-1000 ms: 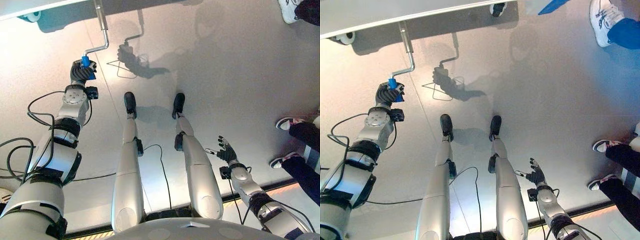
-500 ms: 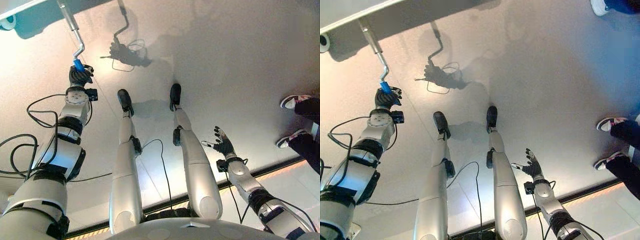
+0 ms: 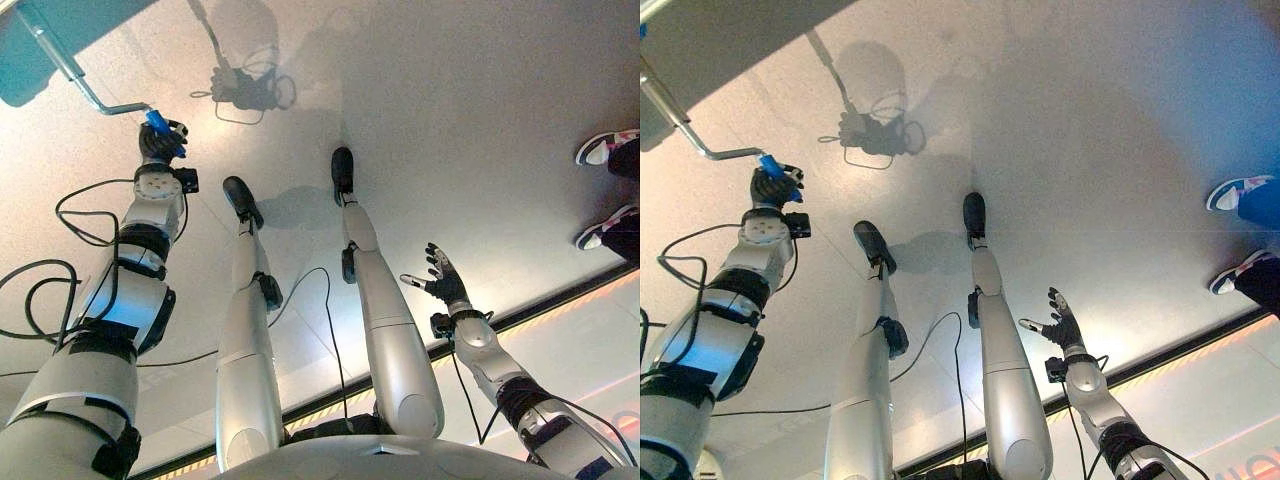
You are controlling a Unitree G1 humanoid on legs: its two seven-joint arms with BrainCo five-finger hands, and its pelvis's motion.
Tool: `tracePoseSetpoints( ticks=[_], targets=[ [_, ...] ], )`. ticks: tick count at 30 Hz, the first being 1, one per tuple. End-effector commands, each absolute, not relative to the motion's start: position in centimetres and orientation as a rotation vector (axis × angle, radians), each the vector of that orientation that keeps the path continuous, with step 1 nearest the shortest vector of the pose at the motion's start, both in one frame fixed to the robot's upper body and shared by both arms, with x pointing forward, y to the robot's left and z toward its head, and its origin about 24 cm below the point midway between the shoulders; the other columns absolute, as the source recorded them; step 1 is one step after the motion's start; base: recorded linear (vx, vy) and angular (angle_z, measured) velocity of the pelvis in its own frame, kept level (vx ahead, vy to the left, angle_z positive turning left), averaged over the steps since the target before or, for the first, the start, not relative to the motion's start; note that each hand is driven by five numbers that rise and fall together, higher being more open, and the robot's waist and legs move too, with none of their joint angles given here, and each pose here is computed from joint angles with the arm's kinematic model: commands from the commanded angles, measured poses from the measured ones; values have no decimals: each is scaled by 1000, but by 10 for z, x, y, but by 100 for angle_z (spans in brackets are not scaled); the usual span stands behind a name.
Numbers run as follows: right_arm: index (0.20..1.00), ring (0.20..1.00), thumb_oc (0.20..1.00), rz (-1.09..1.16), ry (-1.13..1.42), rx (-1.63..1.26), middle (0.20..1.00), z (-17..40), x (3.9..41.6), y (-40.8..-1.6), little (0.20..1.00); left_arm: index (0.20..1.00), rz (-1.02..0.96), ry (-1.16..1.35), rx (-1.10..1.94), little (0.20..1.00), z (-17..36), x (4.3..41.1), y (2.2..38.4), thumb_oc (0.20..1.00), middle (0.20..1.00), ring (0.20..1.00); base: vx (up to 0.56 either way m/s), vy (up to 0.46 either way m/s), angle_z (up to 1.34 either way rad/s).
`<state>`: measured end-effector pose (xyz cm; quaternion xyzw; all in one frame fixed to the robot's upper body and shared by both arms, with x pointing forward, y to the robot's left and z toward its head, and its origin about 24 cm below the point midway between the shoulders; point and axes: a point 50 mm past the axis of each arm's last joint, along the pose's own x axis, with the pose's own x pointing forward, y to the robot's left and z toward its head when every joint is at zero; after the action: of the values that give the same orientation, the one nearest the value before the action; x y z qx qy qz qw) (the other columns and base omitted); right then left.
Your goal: Raise the hospital bed
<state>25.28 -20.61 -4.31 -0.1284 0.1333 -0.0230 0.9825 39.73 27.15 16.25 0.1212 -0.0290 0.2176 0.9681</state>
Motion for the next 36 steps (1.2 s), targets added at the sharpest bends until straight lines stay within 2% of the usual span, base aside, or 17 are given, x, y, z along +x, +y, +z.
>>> tracePoseSetpoints(
  ticks=[1, 20, 29, 36],
  targets=[
    [1000, 1000, 1000, -53, 319, -310, 1000, -56, 224, -224, 1000, 200, 370, -176, 289, 200, 194, 407, 252, 200, 200, 200, 1, -21, -10],
    [1000, 1000, 1000, -59, 323, -347, 1000, -56, 218, -231, 1000, 200, 177, -355, 114, 200, 223, 415, 191, 200, 200, 200, 1, -22, -4],
    [1000, 1000, 1000, -89, 371, -355, 1000, -64, 213, -236, 1000, 200, 46, -446, 49, 200, 225, 404, 162, 200, 200, 200, -3, -10, 3],
    [1000, 1000, 1000, -113, 395, -355, 1000, -68, 213, -238, 1000, 200, -10, -493, 30, 200, 224, 394, 155, 200, 200, 200, -3, 0, 12]
  ],
)
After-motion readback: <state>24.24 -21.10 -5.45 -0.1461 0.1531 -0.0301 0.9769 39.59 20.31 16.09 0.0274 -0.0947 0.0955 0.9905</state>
